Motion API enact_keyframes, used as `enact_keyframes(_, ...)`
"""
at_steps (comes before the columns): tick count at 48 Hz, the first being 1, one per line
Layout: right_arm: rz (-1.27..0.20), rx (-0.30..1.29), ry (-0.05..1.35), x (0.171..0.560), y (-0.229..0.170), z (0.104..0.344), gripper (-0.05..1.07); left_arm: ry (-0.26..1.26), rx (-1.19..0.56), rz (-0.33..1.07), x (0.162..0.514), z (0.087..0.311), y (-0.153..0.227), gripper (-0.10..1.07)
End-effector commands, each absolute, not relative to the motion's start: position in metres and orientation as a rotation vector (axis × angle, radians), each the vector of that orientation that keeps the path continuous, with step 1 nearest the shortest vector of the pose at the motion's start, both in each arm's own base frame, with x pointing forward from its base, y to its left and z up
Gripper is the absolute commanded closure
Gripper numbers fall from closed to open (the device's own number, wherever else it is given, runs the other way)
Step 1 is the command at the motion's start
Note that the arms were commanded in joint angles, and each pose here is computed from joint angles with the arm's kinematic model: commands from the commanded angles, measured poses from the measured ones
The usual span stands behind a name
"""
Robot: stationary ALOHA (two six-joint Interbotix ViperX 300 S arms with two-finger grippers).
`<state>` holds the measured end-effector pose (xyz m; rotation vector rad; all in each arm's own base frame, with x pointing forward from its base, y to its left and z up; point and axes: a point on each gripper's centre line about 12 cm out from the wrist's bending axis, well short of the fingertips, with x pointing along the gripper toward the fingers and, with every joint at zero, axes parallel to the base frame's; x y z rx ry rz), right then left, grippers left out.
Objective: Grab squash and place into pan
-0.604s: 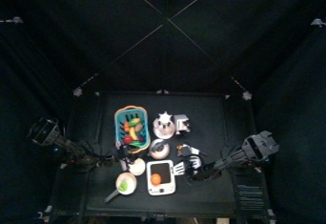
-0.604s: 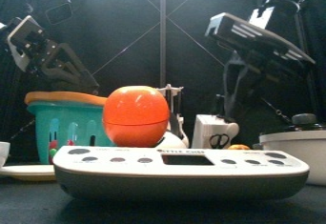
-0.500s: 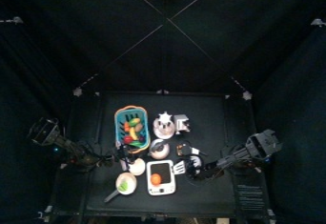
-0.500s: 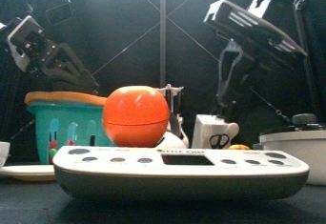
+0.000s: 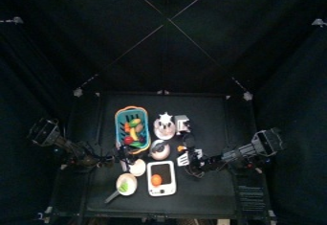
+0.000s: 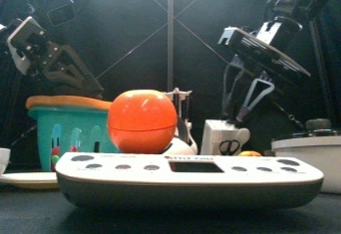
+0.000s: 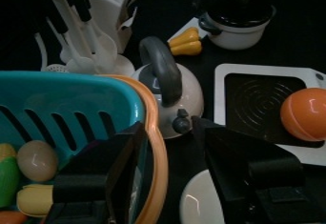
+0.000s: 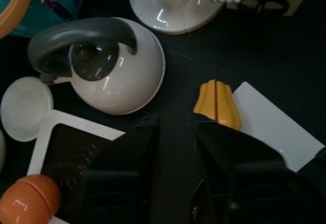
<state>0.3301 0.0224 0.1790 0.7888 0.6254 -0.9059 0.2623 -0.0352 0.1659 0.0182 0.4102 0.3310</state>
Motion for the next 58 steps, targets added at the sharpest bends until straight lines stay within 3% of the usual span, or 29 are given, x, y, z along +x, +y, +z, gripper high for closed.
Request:
enact_keyframes(1, -0.896, 0.817, 0.605, 0.329, 0.018, 0.187, 0.14, 0.401, 0.011, 0.337, 0.264, 0.169, -0.035, 0.14)
enact_keyframes(5, -0.919, 0.814, 0.616, 0.325, 0.013, 0.181, 0.09, 0.394, 0.01, 0.331, 0.264, 0.171, -0.036, 0.14)
enact_keyframes(24, -0.939, 0.874, 0.658, 0.334, -0.01, 0.151, 0.09, 0.362, -0.016, 0.269, 0.269, 0.185, -0.046, 0.14)
enact_keyframes(58, -0.954, 0.946, 0.733, 0.325, -0.009, 0.123, 0.09, 0.38, -0.006, 0.262, 0.268, 0.18, -0.046, 0.14)
